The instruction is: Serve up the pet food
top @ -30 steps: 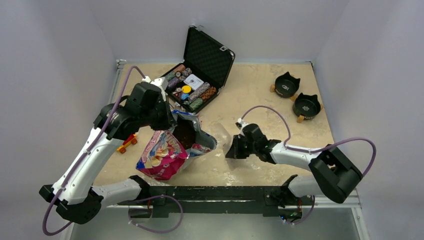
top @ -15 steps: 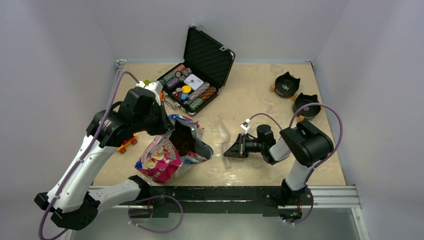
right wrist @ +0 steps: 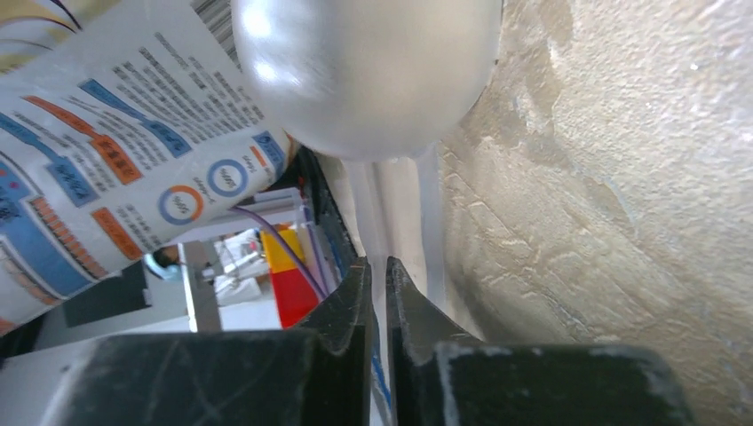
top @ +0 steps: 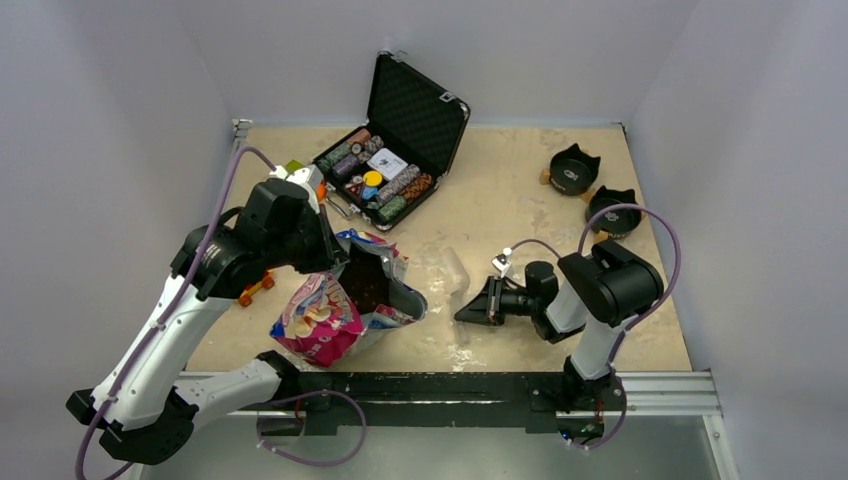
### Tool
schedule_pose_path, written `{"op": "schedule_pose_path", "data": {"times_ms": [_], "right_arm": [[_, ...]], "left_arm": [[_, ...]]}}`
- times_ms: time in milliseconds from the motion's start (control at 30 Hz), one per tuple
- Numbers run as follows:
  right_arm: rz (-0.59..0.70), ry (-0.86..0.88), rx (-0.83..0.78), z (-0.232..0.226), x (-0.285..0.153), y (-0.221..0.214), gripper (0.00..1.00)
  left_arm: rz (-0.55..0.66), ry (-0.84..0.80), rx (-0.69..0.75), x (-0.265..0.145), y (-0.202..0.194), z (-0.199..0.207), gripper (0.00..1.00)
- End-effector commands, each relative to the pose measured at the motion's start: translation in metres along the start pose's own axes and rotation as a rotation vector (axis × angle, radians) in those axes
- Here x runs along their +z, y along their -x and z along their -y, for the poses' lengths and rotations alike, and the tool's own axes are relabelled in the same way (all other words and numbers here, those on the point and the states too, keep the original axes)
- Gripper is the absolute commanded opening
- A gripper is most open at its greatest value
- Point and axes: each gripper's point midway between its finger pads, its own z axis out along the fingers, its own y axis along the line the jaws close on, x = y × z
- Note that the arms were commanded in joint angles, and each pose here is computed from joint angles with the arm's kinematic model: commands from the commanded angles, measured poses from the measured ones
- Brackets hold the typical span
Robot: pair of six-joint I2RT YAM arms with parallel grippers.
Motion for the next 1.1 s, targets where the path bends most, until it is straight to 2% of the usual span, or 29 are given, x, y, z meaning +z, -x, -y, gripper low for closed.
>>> {"op": "schedule_pose_path", "data": {"times_ms": [0, 300, 600, 733, 867, 1067], "right_arm": [[0.046, -0.008, 0.061, 0.006, -0.002, 0.01, 0.0], [-0.05, 0.187, -0.084, -0.054, 0.001, 0.024, 0.0], [-0.172, 0.171, -0.108, -0.062, 0.039, 0.036, 0.0], [-0.185, 0.156, -0.079, -0.054, 0.054, 0.038, 0.0], [-0.143, 0.17, -0.05, -0.043, 0.051, 0.039, 0.01], [-0.122, 0.033, -0.052, -0.004, 0.043, 0.029, 0.05]], "left_arm": [[0.025, -0.07, -0.023, -0.015, 0.002, 0.011, 0.0], [0.014, -0.085, -0.018, -0.009, 0.005, 0.019, 0.0], [0.019, -0.089, 0.001, -0.008, 0.01, 0.023, 0.0], [0.018, -0.09, 0.001, -0.008, 0.011, 0.024, 0.0], [0.017, -0.089, 0.001, -0.009, 0.011, 0.024, 0.0], [0.016, -0.075, -0.009, -0.01, 0.009, 0.02, 0.0]]}}
